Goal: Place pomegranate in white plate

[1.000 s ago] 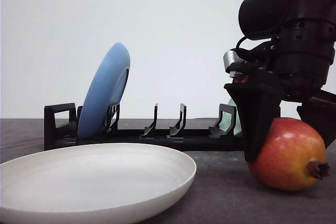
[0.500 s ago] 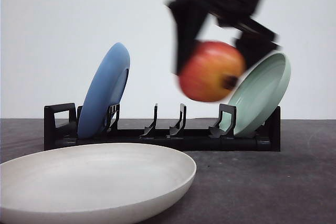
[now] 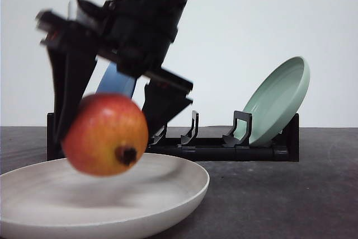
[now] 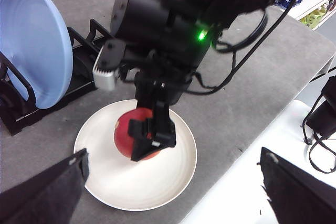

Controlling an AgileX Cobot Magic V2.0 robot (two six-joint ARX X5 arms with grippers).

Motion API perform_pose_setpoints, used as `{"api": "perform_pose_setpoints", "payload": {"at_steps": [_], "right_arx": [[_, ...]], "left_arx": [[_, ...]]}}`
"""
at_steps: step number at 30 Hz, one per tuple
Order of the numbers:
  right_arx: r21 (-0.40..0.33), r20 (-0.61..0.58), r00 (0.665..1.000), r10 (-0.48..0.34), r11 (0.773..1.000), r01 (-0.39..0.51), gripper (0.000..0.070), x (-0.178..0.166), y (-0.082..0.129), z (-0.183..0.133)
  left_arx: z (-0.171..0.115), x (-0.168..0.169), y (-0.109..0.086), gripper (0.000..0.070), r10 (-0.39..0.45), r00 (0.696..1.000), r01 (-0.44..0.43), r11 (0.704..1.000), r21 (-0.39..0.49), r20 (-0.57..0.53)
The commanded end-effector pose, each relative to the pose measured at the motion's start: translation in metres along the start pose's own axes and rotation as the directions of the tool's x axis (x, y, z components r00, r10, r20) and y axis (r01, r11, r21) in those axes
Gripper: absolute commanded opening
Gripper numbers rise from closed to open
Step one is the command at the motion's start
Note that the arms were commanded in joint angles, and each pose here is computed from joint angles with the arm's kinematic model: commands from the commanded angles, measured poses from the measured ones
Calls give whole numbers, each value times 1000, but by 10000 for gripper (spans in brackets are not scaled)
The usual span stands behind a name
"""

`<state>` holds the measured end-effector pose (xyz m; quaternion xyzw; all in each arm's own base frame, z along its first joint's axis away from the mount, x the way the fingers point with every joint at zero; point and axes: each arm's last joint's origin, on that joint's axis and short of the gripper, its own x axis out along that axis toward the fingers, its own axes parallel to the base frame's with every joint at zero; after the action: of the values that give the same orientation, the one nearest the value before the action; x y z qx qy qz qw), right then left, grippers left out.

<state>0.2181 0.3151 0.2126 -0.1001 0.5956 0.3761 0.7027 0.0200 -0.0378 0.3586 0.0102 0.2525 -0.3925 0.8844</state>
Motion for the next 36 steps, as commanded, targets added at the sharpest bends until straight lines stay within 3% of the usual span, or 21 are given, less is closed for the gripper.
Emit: {"api": "perform_pose_setpoints", "payload": {"at_steps": [1,9,16,22,29,33,36], "right_arx": [[2,-2,1000,4,1000,-4,440,8,4,5],[5,-33,999,-6,1000,6,450,21,1,4],[6,-35,999,-5,1000,5,700,21,1,4],[-8,-17,1000,25,1000,-26,700,13,4,6],[-54,126,991,38,998,-32,700,-60,8,3],[-44,202,973,-109,992,120,700,-122,7,-23],[-13,275,933,-233,969,246,700,-167,6,-55]], "left_arx": [[3,-2,-1,634,-17,1000,17,1000,-3,15],[3,-2,-1,633,-17,1000,17,1000,-4,15],[3,-2,-1,634,-17,1000,17,1000,-7,15],[3,-2,-1,634,-17,1000,17,1000,-18,14],[3,-2,-1,634,-17,1000,17,999,-30,14],[3,-2,-1,634,-17,1000,17,999,-45,14],[3,-2,-1,633,-17,1000,18,998,-55,14]]}}
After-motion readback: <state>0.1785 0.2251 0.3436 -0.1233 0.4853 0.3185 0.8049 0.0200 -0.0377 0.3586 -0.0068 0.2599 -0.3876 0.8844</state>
